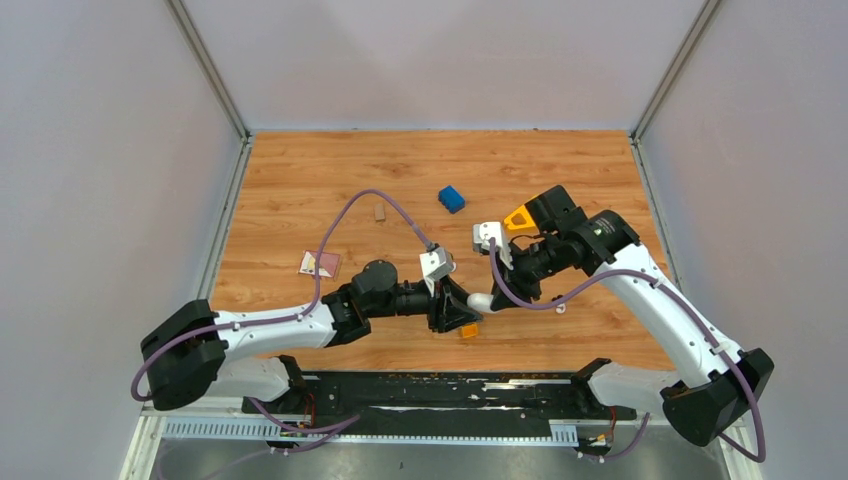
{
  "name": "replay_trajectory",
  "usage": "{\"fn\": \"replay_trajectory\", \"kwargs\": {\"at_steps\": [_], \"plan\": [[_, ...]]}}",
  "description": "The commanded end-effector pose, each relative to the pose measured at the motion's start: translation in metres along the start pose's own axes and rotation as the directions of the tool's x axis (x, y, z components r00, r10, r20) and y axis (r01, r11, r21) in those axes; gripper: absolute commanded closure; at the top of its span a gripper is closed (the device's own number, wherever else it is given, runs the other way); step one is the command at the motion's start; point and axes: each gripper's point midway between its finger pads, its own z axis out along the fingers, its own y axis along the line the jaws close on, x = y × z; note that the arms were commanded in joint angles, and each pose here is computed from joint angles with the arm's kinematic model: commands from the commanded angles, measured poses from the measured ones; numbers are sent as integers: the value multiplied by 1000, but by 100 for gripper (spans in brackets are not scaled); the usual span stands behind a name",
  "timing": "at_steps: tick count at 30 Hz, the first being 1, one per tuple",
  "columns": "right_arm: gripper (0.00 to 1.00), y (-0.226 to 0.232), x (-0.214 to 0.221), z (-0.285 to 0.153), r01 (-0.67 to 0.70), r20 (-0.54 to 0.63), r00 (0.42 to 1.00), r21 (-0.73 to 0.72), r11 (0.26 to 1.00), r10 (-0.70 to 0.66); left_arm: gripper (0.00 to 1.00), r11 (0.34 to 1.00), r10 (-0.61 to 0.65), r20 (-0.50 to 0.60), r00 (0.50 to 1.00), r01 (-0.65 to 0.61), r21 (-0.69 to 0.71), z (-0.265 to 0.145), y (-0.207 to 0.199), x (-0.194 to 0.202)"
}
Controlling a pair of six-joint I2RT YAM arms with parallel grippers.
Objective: Insert the wireless bluetooth earbuds into the charging case
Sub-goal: Open the charging case.
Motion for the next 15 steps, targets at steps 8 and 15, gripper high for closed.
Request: {"fn": "replay_trajectory", "kwargs": {"at_steps": [8,15], "plan": [[85,4,-2,-1,42,20,999,-1,999,-41,69,997,25,56,998,-29,72,8,-11,-19],[78,1,-6,-1,32,25,999,11,999,-32,90,991,52,45,998,-57,121,8,-15,-10]]}}
